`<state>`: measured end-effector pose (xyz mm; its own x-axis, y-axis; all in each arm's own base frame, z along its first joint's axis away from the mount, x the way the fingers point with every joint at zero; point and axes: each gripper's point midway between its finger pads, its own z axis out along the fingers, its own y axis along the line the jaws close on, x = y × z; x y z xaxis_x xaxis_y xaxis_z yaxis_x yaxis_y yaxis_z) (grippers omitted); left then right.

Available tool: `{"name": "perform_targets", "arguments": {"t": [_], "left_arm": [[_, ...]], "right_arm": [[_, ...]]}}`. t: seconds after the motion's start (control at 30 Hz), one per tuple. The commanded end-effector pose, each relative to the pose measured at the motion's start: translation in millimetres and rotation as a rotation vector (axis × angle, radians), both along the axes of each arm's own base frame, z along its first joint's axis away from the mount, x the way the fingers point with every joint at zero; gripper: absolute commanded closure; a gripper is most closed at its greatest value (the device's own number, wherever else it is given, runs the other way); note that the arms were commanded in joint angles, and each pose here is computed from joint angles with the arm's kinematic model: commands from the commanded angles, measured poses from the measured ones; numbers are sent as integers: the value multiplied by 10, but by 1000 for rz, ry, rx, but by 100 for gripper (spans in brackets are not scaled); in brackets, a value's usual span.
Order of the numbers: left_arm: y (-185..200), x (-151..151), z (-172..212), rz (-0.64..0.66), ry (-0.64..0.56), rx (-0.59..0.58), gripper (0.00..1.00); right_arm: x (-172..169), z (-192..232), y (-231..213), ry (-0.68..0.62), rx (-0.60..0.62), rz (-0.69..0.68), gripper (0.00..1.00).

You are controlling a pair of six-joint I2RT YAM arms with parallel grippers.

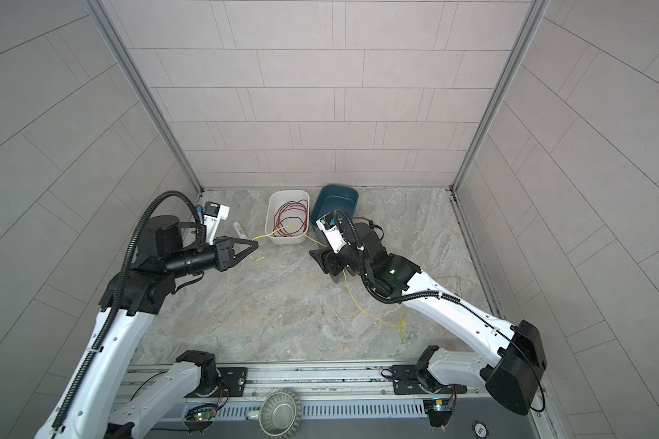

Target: Wrap the cables

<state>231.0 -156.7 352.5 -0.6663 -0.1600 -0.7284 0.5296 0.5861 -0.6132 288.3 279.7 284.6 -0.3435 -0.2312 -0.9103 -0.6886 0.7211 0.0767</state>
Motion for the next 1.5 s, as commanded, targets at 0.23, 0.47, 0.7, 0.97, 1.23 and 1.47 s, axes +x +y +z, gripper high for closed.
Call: {"name": "perform_targets", "arguments": {"t": [0.23,0.47,0.7,0.97,1.23,1.47], "left_arm": [[-32,9,243,-21,-92,-15,100],[-34,7,219,-23,-90,-13,100],[0,30,171,0,-84,11,100],[-1,17,154,-3,-78,13,100],[-5,7,155,-7,-79,11,100],[-10,-4,187,-9,-87,2,100]], "right_arm": [[60,163,-50,-30,8,36,32],[38,94,-17,5,18,78,34],[110,-236,-59,100,8,35,37],[162,-100,-350,95,87,-86,41],[203,-56,-816,143,13,-252,48],[275,-350,-933,264,-47,-314,62]]}}
